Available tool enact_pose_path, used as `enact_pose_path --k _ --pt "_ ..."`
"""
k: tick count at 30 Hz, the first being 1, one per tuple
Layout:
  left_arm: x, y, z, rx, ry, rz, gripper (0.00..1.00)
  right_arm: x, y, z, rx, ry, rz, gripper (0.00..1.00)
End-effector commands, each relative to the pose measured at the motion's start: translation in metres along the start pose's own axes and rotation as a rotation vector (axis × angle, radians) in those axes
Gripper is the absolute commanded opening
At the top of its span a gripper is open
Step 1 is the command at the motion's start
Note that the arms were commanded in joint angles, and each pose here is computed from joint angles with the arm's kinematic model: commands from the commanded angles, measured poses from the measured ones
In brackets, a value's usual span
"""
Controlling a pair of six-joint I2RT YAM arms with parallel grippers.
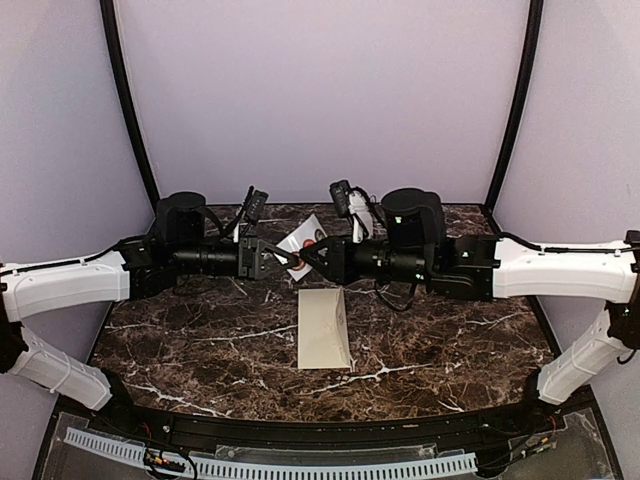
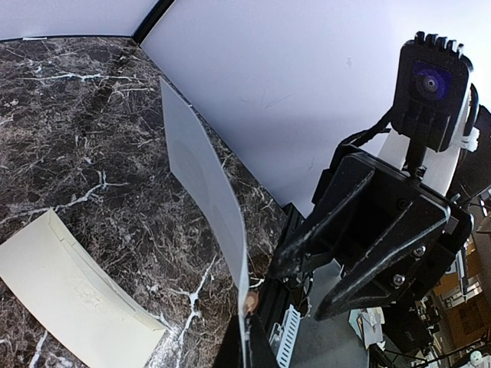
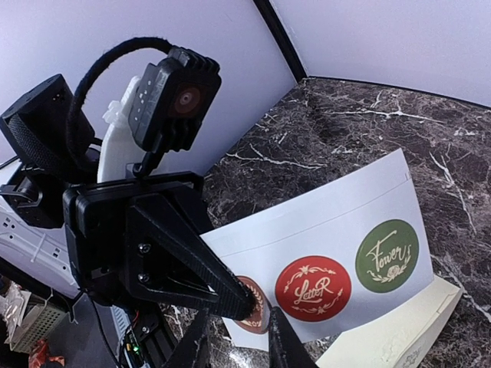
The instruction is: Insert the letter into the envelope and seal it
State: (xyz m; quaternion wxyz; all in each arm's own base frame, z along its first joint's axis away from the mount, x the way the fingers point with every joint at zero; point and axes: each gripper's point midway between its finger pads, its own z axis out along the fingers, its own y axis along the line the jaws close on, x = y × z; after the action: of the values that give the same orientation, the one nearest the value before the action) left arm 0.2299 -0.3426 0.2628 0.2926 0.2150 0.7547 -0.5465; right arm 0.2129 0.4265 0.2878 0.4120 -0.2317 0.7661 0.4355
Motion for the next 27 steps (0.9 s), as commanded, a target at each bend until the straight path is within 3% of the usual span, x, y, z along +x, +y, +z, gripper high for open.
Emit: enact_pose_path --k 1,27 --pt "-0.011 -0.016 -0.002 0.031 -0.019 0.026 0.00 -0.006 0.002 0.004 0.024 -0.014 -0.012 0.23" --pt "-0.011 -0.021 -0.003 0.050 -0.016 0.028 0.00 -0.002 0.002 0.014 0.022 0.012 -0.014 0.15"
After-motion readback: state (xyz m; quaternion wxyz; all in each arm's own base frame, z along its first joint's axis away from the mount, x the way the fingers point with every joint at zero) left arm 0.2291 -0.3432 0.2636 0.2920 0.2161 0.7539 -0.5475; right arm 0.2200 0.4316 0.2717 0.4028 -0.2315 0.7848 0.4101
